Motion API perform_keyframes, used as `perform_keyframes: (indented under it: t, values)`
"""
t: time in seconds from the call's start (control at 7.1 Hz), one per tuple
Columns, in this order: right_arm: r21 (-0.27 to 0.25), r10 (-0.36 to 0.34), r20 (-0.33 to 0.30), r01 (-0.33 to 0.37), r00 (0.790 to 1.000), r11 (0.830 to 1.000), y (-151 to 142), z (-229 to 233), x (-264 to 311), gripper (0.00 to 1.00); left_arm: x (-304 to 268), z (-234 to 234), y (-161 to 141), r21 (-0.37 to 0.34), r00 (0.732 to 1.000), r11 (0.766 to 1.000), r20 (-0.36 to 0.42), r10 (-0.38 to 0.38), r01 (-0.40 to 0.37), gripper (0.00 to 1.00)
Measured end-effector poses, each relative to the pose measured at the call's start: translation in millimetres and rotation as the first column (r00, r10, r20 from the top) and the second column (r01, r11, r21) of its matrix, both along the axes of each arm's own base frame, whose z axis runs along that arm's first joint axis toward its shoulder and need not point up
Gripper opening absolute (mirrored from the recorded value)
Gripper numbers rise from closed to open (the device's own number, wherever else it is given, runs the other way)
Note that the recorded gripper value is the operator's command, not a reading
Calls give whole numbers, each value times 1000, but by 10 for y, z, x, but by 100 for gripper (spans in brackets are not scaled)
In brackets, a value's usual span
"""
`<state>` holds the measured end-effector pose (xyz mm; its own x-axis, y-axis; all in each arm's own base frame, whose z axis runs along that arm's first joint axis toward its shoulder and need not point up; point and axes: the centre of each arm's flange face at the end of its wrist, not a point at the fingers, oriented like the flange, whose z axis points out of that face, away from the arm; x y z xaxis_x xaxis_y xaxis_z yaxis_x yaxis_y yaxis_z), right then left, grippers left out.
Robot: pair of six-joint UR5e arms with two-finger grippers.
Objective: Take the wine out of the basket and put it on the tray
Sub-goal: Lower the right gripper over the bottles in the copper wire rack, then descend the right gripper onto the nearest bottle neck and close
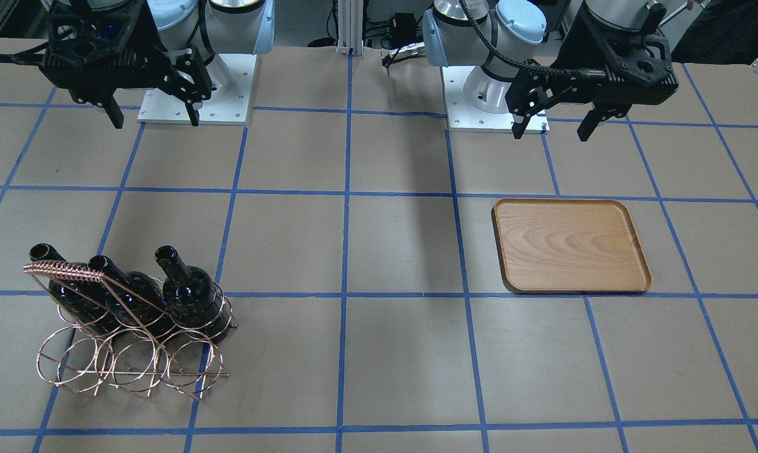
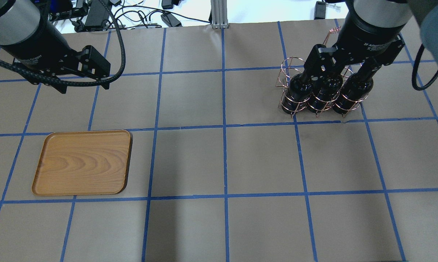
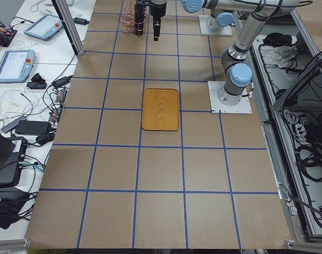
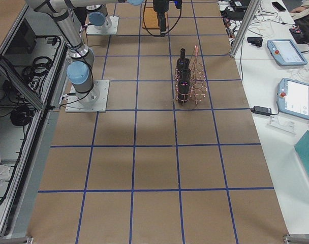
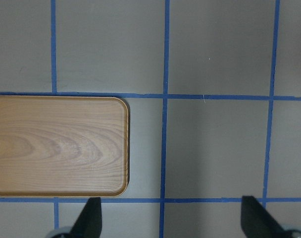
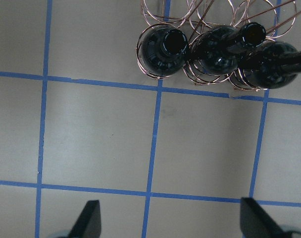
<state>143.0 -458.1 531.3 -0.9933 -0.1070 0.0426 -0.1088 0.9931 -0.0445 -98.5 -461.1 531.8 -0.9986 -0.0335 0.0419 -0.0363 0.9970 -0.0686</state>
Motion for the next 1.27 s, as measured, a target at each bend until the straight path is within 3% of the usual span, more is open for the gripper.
perform_keyframes:
  t: [0.56, 0.99, 1.27]
  values:
    - [-41, 55, -4, -55, 998, 998, -183, -74, -14, 100, 2, -14, 2, 3, 1000, 1000, 2, 1, -1, 100]
    - [-44, 135, -4, -135, 991, 990, -497, -280, -327, 100, 3, -18, 2, 4, 1000, 1000, 2, 1, -1, 100]
    - [-54, 147, -7, -147, 989, 988, -743, -454, -573, 99, 2, -17, 2, 4, 1000, 1000, 2, 1, -1, 100]
